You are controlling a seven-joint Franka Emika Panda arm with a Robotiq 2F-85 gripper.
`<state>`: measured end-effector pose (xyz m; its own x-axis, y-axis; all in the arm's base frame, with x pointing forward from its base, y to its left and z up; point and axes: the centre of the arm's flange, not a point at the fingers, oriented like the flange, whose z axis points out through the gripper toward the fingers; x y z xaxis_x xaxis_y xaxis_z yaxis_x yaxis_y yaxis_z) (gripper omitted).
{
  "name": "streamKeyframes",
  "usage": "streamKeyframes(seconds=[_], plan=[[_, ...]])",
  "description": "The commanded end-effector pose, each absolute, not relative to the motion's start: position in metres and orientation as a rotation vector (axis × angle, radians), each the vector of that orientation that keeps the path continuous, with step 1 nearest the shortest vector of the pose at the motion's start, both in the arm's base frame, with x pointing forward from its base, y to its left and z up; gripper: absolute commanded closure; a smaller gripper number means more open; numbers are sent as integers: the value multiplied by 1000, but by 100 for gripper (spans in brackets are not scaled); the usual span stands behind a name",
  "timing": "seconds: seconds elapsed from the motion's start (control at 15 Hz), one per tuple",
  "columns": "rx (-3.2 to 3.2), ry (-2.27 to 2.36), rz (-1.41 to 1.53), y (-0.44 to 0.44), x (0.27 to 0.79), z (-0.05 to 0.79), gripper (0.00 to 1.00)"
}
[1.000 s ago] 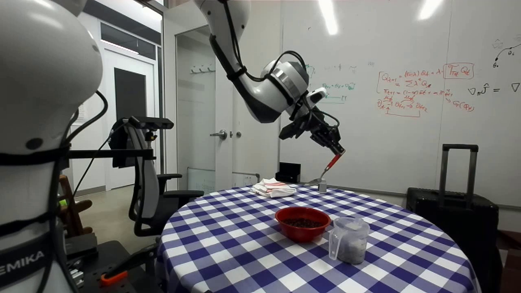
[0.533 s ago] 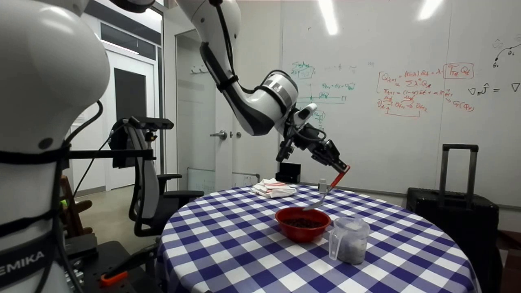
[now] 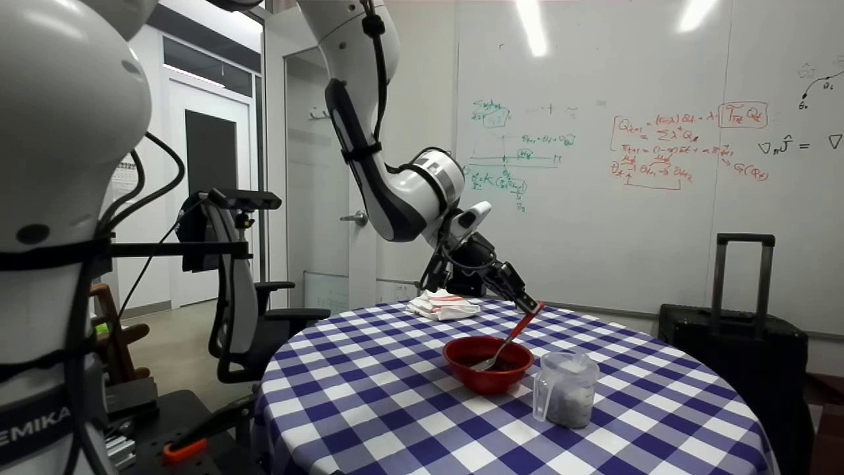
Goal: Use the spoon to pick up some contents from the bowl and pour into the jug
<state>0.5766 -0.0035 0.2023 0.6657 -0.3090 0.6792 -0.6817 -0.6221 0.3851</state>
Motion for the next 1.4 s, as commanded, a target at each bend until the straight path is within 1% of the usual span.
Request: streamKeyframes(seconds=[0.0,0.67,1.33], plan=[[2223,-798,790,-4,577,205,95],[2111,-763,940,0,584,195,95],[1975,-675,1100,23,588,173,95]])
